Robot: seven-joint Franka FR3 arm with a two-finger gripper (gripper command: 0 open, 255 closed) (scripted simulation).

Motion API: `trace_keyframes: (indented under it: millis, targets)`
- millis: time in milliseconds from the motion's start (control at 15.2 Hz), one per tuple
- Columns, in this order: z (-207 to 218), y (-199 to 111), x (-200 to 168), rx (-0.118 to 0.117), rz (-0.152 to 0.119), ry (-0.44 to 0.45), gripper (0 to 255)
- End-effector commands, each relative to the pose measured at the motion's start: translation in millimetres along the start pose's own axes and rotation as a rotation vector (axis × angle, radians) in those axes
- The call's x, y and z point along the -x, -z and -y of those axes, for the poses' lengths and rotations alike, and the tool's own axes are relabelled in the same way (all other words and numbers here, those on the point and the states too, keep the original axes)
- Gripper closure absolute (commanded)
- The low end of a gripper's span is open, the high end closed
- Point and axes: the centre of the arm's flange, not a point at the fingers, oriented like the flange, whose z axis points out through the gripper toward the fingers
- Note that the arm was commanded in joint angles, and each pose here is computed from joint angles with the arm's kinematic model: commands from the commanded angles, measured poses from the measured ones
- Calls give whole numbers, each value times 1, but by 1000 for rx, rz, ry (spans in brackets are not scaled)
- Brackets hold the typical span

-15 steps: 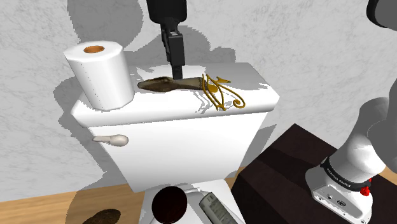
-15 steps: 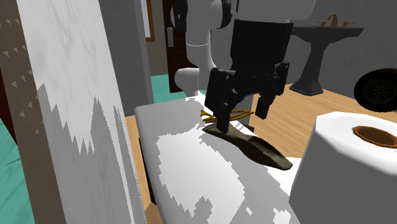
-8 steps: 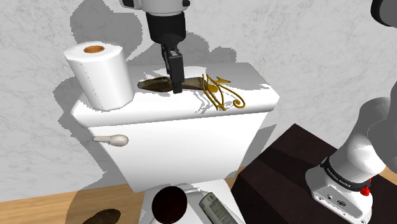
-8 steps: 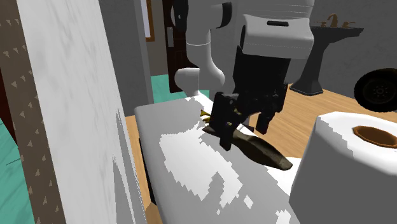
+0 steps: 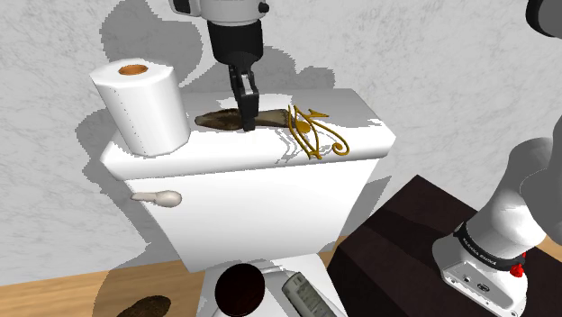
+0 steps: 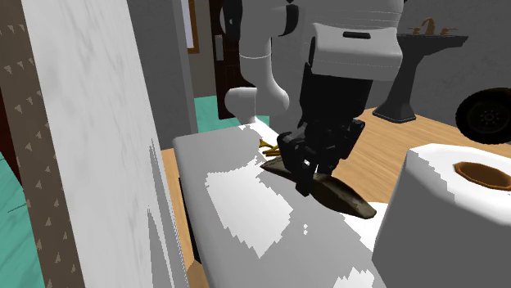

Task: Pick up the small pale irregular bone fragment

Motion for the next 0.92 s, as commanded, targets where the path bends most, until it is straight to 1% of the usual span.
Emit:
trace_keyframes:
  millis: [0,132,858]
  targets:
    - [0,0,0,0,0,0,255]
    - [0,0,-1,0,0,0,255]
    - [-1,58,3,0,0,0,255]
